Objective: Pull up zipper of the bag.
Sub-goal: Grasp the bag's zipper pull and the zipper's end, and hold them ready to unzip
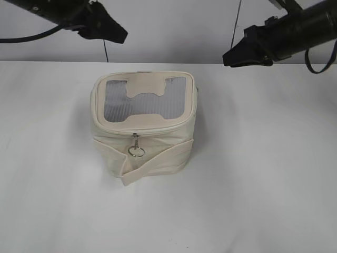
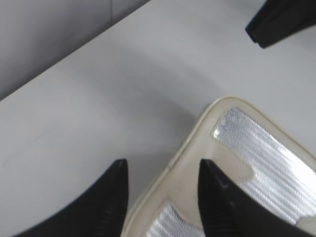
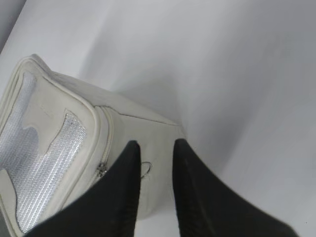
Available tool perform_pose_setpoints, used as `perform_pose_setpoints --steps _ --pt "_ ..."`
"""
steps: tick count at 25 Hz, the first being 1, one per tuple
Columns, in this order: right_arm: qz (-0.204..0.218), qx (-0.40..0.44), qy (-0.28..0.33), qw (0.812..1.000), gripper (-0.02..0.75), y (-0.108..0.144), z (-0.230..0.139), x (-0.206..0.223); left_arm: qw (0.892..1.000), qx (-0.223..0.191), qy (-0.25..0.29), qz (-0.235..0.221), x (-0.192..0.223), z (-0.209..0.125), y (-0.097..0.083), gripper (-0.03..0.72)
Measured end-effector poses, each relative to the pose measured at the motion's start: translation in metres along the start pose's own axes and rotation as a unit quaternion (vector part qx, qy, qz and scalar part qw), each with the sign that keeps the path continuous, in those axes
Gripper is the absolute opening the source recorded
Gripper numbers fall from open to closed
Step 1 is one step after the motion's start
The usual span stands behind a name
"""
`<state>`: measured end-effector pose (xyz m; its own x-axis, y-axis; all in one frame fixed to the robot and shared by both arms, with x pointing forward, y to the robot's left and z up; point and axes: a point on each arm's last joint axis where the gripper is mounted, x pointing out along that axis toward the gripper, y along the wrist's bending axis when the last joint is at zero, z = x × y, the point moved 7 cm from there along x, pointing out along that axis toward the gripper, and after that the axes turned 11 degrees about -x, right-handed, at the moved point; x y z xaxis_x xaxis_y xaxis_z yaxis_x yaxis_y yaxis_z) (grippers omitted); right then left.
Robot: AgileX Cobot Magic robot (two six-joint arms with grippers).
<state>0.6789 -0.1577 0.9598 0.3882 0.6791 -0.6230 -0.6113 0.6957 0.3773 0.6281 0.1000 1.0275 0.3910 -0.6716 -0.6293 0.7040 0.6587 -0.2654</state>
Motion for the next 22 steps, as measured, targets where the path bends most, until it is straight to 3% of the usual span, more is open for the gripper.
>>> perform_pose_setpoints --steps 3,6,11,13,19,22 --pt "-0.053 0.005 -0.063 0.997 0.196 0.005 -0.023 -0.017 0.999 0.038 0.010 -0.031 0.026 0.017 -0.002 0.352" --pt "-0.070 0.023 -0.084 0.994 0.216 0.008 -0.051 -0.020 0.993 0.088 0.041 -0.060 0.055 0.019 -0.013 0.361" --pt "-0.073 0.032 -0.073 0.994 0.391 0.009 -0.090 -0.011 0.979 0.162 0.101 -0.065 0.094 0.004 -0.025 0.388" --pt "-0.067 0.034 -0.085 0.994 0.427 0.011 -0.092 -0.010 0.977 0.167 0.110 -0.071 0.103 -0.002 -0.030 0.391" --pt "-0.050 0.013 -0.092 0.994 0.431 0.019 -0.092 -0.008 0.978 0.158 0.116 -0.076 0.116 -0.009 -0.028 0.393" --pt "-0.041 -0.016 -0.084 0.995 0.431 0.030 -0.093 -0.002 0.978 0.156 0.114 -0.077 0.117 -0.008 -0.028 0.351"
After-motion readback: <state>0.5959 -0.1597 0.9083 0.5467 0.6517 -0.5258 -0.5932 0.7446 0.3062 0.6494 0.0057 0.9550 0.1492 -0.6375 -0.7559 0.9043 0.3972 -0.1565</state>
